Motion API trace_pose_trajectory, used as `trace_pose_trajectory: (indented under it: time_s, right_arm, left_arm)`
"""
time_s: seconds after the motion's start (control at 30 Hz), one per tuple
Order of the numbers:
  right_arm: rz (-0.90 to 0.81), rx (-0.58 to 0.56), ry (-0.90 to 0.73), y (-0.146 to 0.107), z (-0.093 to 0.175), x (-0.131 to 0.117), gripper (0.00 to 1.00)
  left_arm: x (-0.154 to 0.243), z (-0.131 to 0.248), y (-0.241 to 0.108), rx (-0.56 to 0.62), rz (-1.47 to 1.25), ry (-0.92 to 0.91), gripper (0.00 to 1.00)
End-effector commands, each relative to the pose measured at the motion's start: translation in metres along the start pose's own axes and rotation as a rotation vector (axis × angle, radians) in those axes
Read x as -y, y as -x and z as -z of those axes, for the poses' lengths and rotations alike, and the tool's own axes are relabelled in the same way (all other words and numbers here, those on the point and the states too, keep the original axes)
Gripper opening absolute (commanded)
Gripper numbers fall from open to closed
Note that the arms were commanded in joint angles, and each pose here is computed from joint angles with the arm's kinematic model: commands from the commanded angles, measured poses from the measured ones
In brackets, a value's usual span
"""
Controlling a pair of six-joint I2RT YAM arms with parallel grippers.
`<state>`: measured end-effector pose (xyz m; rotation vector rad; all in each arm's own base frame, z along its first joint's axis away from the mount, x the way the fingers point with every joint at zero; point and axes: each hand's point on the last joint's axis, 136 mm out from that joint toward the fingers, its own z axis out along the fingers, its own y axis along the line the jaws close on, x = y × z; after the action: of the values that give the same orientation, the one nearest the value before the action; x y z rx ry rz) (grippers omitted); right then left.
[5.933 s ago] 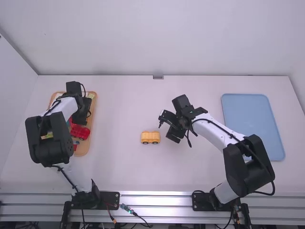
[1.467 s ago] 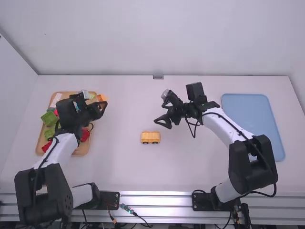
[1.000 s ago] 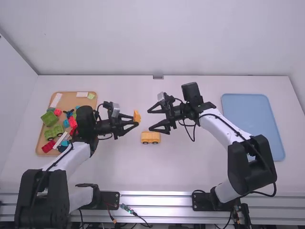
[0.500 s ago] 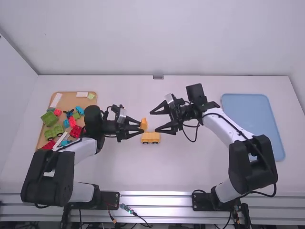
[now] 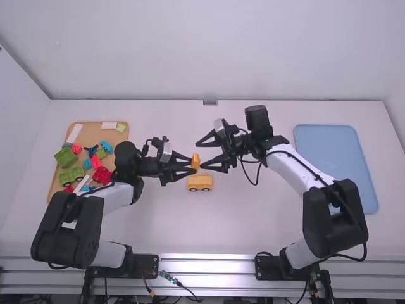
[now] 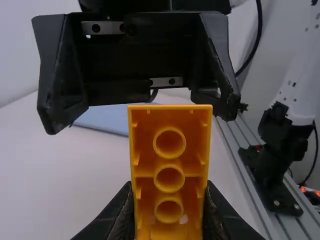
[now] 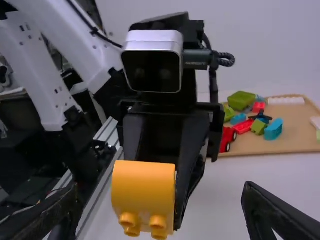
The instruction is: Assemble lego blocks to make yellow taxi
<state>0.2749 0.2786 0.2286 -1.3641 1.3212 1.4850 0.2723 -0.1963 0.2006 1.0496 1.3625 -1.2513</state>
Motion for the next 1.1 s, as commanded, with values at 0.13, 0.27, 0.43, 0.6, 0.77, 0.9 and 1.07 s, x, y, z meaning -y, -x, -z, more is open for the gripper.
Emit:
trace_pose_trajectory:
  time_s: [0.13,0.27,0.43,0.6,0.77,0.9,1.07]
  right_arm:
    - [-0.102,-0.027,-0.061,-0.004,-0.011,0.009,0.80]
    - [-0.111,-0.006,-0.079,-0.005,-0.009,0.013,0.77]
    - [-0.116,0.028,-0.099,-0.005,-0.003,0.016,0.67]
    - [-0.110,0.052,-0.100,-0.001,-0.003,0.015,0.61]
    - [-0.101,0.051,-0.091,-0.002,-0.006,0.013,0.59]
    - [-0.103,0.051,-0.093,-0.002,-0.005,0.013,0.51]
    - [-0.102,0.051,-0.085,-0.002,-0.006,0.012,0.43]
  left_arm:
    - [-0.014,-0.003,0.011,0.014,-0.005,0.053,0.01]
    - [-0.018,-0.004,0.016,0.011,-0.001,0.048,0.01]
    - [-0.019,-0.004,0.021,0.012,-0.011,0.041,0.01]
    - [-0.020,-0.004,0.014,0.000,-0.009,0.047,0.01]
    - [-0.020,-0.004,0.011,-0.006,-0.009,0.048,0.02]
    - [-0.020,-0.004,0.012,-0.005,-0.014,0.047,0.01]
    - [-0.020,-0.004,0.012,-0.005,-0.014,0.048,0.01]
